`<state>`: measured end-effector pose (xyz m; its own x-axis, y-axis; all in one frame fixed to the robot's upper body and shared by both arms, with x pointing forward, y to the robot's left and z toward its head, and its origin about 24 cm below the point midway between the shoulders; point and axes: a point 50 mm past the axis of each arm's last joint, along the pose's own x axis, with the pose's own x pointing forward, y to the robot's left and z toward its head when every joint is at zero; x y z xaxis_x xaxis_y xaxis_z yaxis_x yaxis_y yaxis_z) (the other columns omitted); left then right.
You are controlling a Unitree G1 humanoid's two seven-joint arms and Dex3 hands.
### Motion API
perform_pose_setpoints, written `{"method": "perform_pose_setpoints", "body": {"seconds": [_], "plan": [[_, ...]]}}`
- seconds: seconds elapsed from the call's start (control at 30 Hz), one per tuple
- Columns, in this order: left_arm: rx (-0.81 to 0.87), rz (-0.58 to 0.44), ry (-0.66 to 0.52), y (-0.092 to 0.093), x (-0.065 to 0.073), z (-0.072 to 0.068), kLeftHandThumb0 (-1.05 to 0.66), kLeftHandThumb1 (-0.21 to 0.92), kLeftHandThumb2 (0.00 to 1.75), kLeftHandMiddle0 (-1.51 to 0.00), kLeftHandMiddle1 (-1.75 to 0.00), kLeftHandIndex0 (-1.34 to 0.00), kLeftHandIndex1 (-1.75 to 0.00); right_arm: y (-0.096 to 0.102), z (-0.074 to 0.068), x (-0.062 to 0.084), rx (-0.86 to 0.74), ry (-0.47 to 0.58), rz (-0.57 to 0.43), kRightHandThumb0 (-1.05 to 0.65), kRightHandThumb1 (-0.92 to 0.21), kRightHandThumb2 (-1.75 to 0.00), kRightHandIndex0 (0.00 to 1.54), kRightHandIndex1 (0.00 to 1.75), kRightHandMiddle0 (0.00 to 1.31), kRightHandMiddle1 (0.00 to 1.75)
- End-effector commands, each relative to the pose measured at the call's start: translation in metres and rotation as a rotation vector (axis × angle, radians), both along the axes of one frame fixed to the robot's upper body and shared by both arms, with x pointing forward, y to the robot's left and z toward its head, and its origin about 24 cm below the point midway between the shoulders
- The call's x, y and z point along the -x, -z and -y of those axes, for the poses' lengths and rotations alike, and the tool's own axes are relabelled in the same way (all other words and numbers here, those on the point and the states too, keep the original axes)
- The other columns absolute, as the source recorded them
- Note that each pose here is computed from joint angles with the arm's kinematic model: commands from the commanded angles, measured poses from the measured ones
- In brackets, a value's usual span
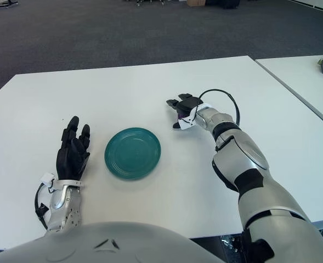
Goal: Put the gum into the plate.
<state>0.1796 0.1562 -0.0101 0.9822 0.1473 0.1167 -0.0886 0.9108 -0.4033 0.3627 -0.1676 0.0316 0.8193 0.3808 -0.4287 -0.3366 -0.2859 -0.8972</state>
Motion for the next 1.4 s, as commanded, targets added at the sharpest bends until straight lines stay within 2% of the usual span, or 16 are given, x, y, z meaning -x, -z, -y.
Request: {"method": "perform_pose_setpoints", "body": {"seconds": [0.0, 0.37, 0.93, 1.37], "plan": [[0.085, -0.107, -0.019, 0.021, 0.019, 0.012, -0.87, 0.92, 0.73, -0.14, 0.00, 0.00, -0.25, -0.006, 0.006, -0.003, -0.004, 0.025, 0.011, -1.05, -0.92, -0.58, 0.00, 0.00, 0.00, 0.00], [0.076, -0.115, -0.004, 0.024, 0.019, 0.009, -0.90, 0.92, 0.78, -0.15, -0.01, 0.00, -0.30, -0.010, 0.016, -0.005, 0.034, 0.056, 0.013, -1.05, -0.92, -0.57, 0.00, 0.00, 0.00, 0.00], [0.053, -0.119, 0.001, 0.025, 0.021, 0.004, -0.91, 0.92, 0.78, -0.16, -0.01, 0.00, -0.37, -0.008, 0.021, -0.005, 0.054, 0.085, -0.011, -1.05, -0.92, -0.58, 0.00, 0.00, 0.00, 0.00], [0.064, -0.126, -0.001, 0.026, 0.021, 0.002, -0.88, 0.92, 0.78, -0.19, -0.01, 0.00, -0.39, -0.004, 0.024, -0.004, 0.073, 0.129, -0.049, -1.05, -0.92, -0.52, 0.00, 0.00, 0.00, 0.00]]}}
